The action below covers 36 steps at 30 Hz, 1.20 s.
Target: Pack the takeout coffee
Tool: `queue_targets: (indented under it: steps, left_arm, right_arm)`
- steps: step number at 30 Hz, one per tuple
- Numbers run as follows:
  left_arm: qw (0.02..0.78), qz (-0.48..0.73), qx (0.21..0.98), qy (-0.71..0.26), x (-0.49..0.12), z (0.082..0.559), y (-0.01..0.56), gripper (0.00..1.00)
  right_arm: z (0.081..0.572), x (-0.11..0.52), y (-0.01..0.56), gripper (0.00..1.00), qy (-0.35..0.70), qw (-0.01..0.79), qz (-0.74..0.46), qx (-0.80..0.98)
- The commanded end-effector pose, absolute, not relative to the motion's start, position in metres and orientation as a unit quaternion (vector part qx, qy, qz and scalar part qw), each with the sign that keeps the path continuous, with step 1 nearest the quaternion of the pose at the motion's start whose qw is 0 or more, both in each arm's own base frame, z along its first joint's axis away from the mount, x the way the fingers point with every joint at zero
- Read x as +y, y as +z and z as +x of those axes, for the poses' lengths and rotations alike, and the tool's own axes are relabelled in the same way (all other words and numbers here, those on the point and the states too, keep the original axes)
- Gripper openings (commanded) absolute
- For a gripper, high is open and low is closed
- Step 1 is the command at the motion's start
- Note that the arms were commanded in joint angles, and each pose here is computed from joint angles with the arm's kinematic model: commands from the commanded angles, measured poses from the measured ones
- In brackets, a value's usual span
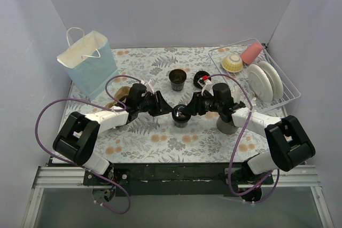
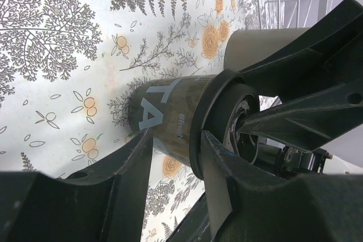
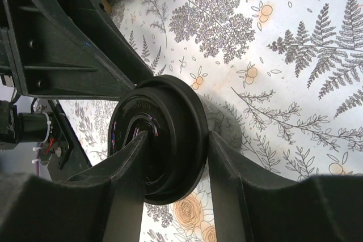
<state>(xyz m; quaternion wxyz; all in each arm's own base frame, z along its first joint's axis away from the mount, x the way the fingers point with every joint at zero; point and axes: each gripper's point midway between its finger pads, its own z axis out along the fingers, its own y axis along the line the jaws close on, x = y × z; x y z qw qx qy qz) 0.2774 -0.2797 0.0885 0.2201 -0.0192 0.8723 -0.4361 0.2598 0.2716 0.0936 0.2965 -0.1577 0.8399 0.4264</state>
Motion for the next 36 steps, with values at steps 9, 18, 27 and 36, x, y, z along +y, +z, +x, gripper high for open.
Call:
queue_targets:
  steps: [9,18,27,36]
  left_arm:
    - [0.156,-0.056,0.949,-0.269,-0.240,0.231,0.016,0.39]
    - [0.222,-0.053,0.911,-0.344,-0.253,0.244,0.100,0.45]
    - [0.238,-0.046,0.847,-0.473,-0.275,0.225,0.130,0.44]
    - [0.248,-0.030,0.840,-0.482,-0.289,0.242,0.130,0.43]
  right_arm:
    - [0.194,0.214,-0.007,0.39,0.299,0.155,-0.127,0.933]
    - [0.198,0.215,0.002,0.38,0.302,0.170,-0.105,0.932]
    - [0.200,0.216,0.008,0.39,0.306,0.176,-0.101,0.930]
    - [0.199,0.217,0.008,0.38,0.309,0.174,-0.100,0.930]
